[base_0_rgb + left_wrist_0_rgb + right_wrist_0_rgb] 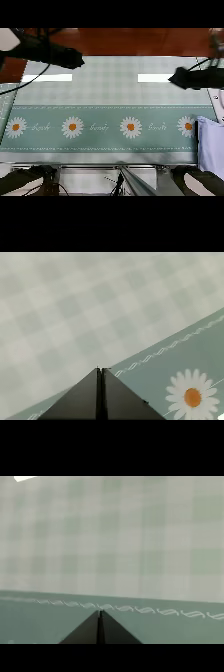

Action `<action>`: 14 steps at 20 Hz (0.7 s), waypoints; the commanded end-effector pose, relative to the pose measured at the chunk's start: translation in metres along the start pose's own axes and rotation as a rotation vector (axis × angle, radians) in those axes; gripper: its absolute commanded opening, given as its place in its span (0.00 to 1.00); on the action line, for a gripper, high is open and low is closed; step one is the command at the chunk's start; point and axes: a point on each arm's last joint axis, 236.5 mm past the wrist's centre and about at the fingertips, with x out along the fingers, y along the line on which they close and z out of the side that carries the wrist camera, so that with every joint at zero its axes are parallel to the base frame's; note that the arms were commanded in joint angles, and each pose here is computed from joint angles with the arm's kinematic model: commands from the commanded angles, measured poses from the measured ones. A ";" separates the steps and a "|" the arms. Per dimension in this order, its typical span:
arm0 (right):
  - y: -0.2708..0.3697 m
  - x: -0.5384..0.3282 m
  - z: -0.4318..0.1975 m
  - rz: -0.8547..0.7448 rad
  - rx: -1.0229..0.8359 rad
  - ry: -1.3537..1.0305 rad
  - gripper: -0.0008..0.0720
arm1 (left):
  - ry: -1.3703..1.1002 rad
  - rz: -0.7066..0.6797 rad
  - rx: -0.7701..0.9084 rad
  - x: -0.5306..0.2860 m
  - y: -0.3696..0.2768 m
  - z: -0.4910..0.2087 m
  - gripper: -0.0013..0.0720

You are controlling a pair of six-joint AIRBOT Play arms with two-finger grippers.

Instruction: Fold the shirts.

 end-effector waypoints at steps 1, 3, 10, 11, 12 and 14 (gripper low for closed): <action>-0.028 0.052 -0.034 -0.244 -0.144 0.143 0.05 | 0.204 0.172 -0.070 0.038 0.047 -0.066 0.05; -0.048 0.053 -0.052 -0.299 -0.136 0.242 0.05 | 0.334 0.192 -0.120 0.058 0.066 -0.122 0.05; -0.053 0.050 -0.054 -0.318 -0.144 0.252 0.05 | 0.367 0.204 -0.190 0.065 0.071 -0.142 0.05; -0.053 0.050 -0.053 -0.318 -0.145 0.250 0.05 | 0.369 0.205 -0.190 0.066 0.071 -0.142 0.05; -0.052 0.050 -0.054 -0.318 -0.145 0.250 0.05 | 0.370 0.205 -0.190 0.066 0.072 -0.142 0.05; -0.053 0.050 -0.053 -0.319 -0.145 0.249 0.05 | 0.369 0.205 -0.190 0.066 0.072 -0.142 0.05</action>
